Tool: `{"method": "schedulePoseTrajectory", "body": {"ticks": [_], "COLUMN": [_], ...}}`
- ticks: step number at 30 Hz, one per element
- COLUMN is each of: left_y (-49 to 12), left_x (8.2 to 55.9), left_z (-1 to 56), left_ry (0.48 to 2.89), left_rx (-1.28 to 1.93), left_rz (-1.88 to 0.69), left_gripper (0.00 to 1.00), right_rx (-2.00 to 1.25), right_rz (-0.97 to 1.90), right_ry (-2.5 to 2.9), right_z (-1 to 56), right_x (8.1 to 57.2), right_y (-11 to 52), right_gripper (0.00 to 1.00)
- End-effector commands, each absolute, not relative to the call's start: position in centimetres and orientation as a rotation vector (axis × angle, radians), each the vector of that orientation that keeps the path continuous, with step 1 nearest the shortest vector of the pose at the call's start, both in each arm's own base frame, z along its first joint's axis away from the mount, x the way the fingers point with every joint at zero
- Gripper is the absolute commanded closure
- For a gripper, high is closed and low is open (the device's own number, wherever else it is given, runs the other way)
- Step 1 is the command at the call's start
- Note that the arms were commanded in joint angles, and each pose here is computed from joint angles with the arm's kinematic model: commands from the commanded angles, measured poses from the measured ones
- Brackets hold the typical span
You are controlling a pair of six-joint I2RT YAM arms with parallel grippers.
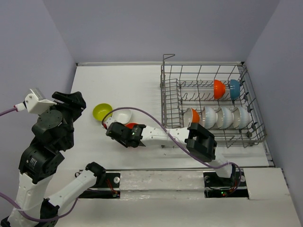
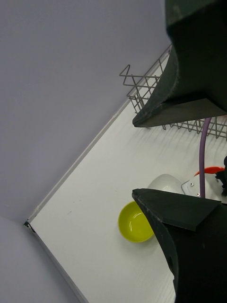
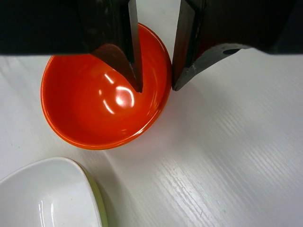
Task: Load the bowls into the dish rack
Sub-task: Pick up the bowl from the center of the board.
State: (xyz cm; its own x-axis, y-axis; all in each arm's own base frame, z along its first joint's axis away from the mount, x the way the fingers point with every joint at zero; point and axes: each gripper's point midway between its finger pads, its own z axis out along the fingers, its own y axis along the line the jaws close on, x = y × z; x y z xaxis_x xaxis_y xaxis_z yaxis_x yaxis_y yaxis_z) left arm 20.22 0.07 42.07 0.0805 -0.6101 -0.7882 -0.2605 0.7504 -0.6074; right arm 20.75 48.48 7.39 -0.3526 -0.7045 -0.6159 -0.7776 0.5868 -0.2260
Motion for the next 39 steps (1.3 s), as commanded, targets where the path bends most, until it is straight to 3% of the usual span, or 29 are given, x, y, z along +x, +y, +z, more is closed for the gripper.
{"method": "schedulePoseTrajectory", "body": {"ticks": [1,19,22,32,35,38,39], "left_y": [0.2,0.1,0.1,0.1,0.1,0.0,0.1], "left_x": [20.6,20.7,20.7,20.8,20.8,20.7,20.7], "left_z": [42.7,42.6,42.6,42.6,42.6,42.6,42.7], "left_ry": [1.468,1.472,1.472,1.473,1.473,1.473,1.472], "left_rx": [-0.759,-0.754,-0.753,-0.752,-0.751,-0.749,-0.749], "left_rz": [-0.305,-0.306,-0.305,-0.304,-0.303,-0.304,-0.302], "left_gripper": [0.37,0.36,0.36,0.36,0.36,0.36,0.37], "right_rx": [-1.106,-1.152,-1.161,-1.163,-1.168,-1.164,-1.155], "right_rz": [0.192,0.194,0.195,0.195,0.193,0.184,0.188], "right_ry": [2.073,2.117,2.129,2.137,2.146,2.142,2.135], "right_z": [11.2,9.2,8.6,8.3,8.1,8.7,9.4], "right_x": [21.0,20.3,20.1,20.0,19.9,20.0,20.1], "right_y": [49.1,49.1,49.0,49.1,49.0,48.8,48.8], "right_gripper": [0.63,0.64,0.71,0.73,0.82,0.99,0.99]}}
